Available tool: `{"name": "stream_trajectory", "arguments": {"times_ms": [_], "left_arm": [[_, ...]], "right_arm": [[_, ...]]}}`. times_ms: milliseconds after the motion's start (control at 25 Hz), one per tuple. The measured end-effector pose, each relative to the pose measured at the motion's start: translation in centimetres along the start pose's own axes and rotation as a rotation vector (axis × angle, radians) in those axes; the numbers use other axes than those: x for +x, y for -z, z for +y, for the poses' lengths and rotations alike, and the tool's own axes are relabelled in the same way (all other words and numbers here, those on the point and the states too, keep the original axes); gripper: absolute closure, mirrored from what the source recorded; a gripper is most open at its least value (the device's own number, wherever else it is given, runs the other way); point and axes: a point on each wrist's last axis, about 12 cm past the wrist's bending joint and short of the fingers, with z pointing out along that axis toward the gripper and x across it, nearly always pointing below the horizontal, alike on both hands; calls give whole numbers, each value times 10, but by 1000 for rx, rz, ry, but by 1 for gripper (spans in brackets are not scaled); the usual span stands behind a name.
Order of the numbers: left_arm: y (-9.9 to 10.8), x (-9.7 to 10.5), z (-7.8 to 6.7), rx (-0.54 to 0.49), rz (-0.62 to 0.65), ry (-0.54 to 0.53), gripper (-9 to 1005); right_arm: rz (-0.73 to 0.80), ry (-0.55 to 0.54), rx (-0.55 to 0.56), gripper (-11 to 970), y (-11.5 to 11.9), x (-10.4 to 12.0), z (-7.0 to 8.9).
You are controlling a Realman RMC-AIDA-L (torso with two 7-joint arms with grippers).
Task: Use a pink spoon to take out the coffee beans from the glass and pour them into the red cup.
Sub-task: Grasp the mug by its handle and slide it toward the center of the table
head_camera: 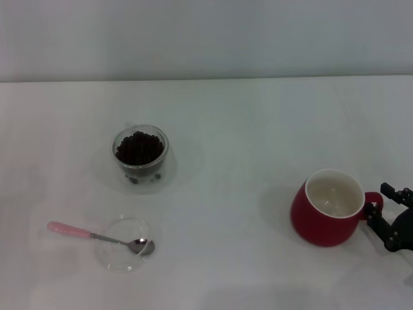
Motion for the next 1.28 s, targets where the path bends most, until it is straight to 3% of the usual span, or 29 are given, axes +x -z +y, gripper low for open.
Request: {"name": "stream_trajectory", "arguments": {"times_ms": [1280], "left_arm": [[0,1,-5,33,7,-11,226]], "right_arm": [[1,0,-5,512,-3,-1,0]]}}
